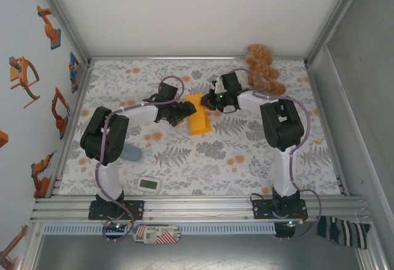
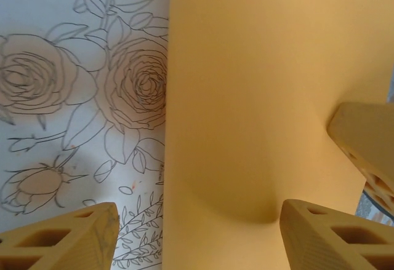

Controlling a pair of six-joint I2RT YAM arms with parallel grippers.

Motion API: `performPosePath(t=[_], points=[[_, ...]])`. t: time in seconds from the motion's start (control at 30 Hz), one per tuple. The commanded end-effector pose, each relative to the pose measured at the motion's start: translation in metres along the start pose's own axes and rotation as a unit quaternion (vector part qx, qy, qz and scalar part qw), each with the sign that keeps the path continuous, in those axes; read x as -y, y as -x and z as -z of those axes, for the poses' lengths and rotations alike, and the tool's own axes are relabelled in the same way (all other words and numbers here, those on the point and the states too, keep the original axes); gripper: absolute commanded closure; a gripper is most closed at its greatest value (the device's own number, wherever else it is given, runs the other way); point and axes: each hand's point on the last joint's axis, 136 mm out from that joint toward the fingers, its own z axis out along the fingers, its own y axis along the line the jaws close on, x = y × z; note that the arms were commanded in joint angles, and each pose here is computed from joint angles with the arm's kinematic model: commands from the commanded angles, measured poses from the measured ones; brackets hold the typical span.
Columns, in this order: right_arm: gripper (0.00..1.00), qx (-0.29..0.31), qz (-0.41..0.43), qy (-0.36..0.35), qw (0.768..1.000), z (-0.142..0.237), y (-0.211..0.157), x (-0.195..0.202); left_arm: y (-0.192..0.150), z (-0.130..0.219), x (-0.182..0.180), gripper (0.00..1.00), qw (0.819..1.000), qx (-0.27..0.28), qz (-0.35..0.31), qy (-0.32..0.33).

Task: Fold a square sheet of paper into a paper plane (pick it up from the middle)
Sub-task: First fold in half a square sheet of paper at the center of the table.

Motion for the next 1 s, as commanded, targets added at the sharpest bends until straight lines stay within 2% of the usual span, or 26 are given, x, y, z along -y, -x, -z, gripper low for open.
performPosePath(t=[0.0, 0.2, 0.37, 0.4, 0.57, 0.63, 0.73, 0.97], points=[[1.00, -0.011, 0.009, 0.010, 1.000, -0.004, 0.003, 0.000, -0.002, -0.005, -0.003, 0.33, 1.000, -0.010, -0.006, 0.013], [1.00, -0.018, 0.010, 0.010, 1.000, -0.008, 0.004, 0.002, -0.003, -0.014, -0.007, 0.37, 1.000, -0.019, -0.007, 0.022], [1.00, -0.024, 0.012, 0.004, 1.000, -0.009, 0.004, 0.004, -0.005, -0.021, -0.020, 0.42, 0.998, -0.028, 0.001, 0.058], [0.98, -0.024, 0.012, -0.001, 1.000, -0.008, 0.004, 0.004, -0.006, -0.021, -0.025, 0.43, 0.997, -0.028, 0.004, 0.071], [0.72, 0.014, 0.005, -0.039, 0.999, 0.019, 0.021, 0.012, -0.013, -0.027, -0.047, 0.46, 0.990, -0.036, 0.017, 0.133], [0.68, 0.033, -0.003, -0.052, 0.998, 0.030, 0.026, 0.017, -0.014, -0.031, -0.053, 0.48, 0.989, -0.039, 0.024, 0.143], [0.69, 0.031, -0.009, -0.063, 0.997, 0.033, 0.022, 0.024, -0.017, -0.035, -0.063, 0.50, 0.985, -0.041, 0.034, 0.166], [0.86, -0.012, -0.027, -0.074, 0.997, 0.023, -0.007, 0.045, -0.018, -0.040, -0.068, 0.51, 0.982, -0.045, 0.042, 0.179]])
